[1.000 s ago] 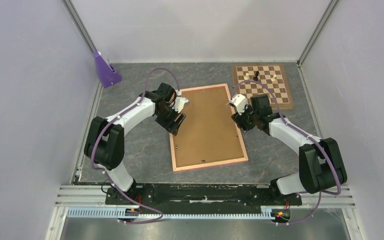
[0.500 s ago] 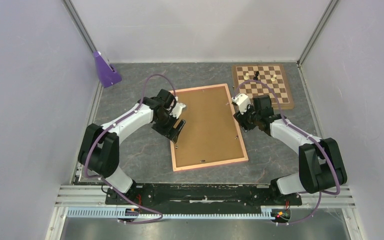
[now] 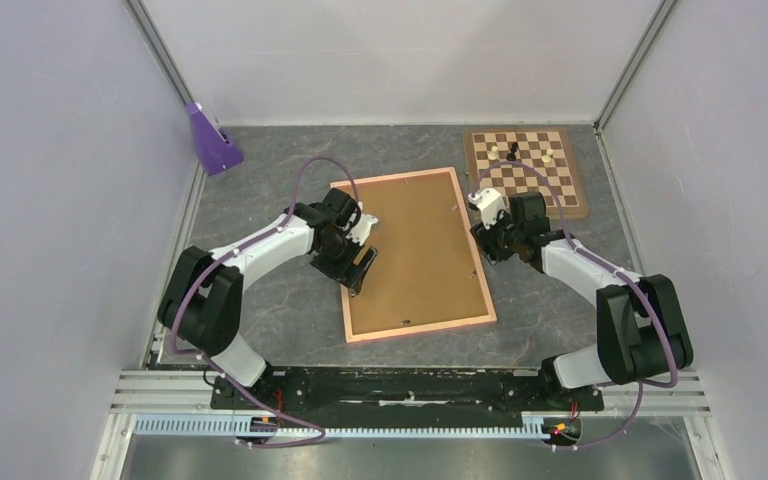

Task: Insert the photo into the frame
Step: Install the photo frame at the center of the board.

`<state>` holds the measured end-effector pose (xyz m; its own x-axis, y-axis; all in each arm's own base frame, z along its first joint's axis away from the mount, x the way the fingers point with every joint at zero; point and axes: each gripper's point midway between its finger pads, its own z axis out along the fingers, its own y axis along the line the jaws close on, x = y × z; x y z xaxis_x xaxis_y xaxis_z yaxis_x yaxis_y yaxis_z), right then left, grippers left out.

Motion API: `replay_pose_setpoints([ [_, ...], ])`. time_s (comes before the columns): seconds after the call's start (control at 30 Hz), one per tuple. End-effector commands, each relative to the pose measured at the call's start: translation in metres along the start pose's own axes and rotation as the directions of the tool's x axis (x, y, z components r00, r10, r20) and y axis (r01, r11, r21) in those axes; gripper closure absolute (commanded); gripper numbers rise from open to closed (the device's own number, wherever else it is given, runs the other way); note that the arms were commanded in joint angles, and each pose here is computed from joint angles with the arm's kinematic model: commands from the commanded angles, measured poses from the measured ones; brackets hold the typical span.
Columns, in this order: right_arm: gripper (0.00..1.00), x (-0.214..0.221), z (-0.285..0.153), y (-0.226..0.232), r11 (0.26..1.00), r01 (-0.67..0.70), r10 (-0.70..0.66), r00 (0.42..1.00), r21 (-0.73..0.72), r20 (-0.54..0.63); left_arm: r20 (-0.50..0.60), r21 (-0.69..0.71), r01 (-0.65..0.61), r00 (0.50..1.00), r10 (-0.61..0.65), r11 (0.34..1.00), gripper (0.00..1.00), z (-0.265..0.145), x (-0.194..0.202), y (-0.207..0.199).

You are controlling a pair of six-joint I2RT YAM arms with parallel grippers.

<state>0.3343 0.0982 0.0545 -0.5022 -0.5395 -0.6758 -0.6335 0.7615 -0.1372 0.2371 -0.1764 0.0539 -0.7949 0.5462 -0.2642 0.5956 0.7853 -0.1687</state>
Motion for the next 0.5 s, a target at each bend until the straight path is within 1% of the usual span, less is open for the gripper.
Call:
replay_pose_setpoints([
  [0.0,0.49,-0.015,0.005,0.004,0.997,-0.061,0.063,0.997,-0.047,0.051,0.028,0.000,0.025,0.999,-0.025,1.000,0.16,0.006,-0.005,-0.001],
  [0.23,0.47,-0.023,0.018,0.016,0.982,-0.140,0.149,0.987,-0.127,0.060,0.038,-0.016,0.016,0.999,-0.016,1.000,0.16,0.006,-0.005,0.002],
  [0.33,0.48,-0.025,0.024,0.015,0.977,-0.163,0.171,0.984,-0.135,0.052,0.040,-0.026,0.013,0.999,-0.012,1.000,0.16,0.005,-0.005,0.004],
  [0.37,0.49,-0.025,0.026,0.012,0.978,-0.169,0.175,0.983,-0.122,0.046,0.041,-0.029,0.011,0.999,-0.010,1.000,0.16,0.004,-0.005,0.004],
  [0.47,0.57,-0.022,0.031,0.008,0.978,-0.182,0.186,0.982,-0.100,0.029,0.050,-0.041,0.006,0.999,-0.004,0.999,0.16,0.002,-0.006,0.006],
])
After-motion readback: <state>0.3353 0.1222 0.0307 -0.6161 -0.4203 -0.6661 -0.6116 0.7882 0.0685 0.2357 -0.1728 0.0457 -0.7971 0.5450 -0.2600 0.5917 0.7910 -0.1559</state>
